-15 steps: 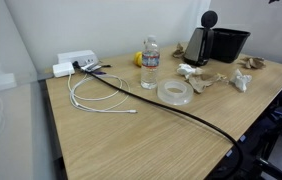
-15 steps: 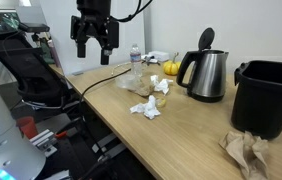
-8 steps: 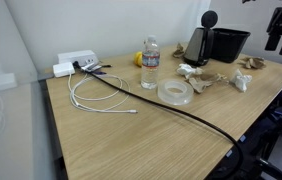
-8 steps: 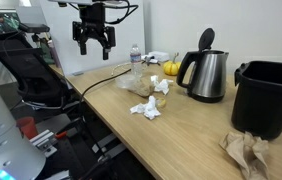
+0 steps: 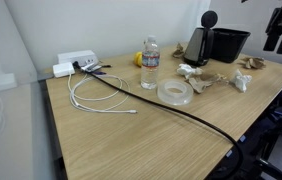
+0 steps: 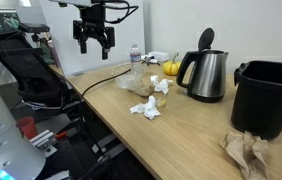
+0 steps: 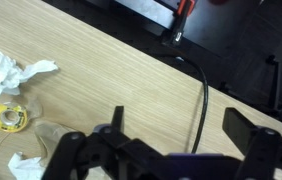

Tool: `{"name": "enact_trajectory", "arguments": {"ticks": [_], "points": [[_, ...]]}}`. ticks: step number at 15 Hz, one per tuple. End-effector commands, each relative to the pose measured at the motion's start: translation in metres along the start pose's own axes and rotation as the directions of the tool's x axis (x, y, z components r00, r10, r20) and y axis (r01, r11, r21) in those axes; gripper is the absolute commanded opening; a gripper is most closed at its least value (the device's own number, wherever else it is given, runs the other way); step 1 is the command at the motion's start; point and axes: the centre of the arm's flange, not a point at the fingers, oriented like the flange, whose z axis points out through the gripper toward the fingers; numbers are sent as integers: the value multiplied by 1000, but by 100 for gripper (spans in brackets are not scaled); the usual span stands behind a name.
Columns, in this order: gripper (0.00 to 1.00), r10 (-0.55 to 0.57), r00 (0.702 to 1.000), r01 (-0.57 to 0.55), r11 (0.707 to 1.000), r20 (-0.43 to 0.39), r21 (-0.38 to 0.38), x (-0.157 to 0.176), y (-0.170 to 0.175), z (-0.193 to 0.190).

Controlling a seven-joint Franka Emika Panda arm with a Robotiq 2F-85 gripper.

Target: Move the tape to the right

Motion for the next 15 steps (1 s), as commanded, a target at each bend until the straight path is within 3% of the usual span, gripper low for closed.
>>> {"name": "enact_trajectory", "arguments": {"ticks": [1,4,9,10,11,15], "points": [[100,154,984,-147,986,-93,77,33,-16,12],[100,278,939,-258,959,-204,117,71,-30,31],[100,433,859,-443,896,-271,26,110,-37,77],[100,422,863,-433,901,-278,21,114,-41,84],[100,402,877,-406,913,-265,39,97,-41,78],[100,416,868,-423,905,-270,37,109,-42,84]]}}
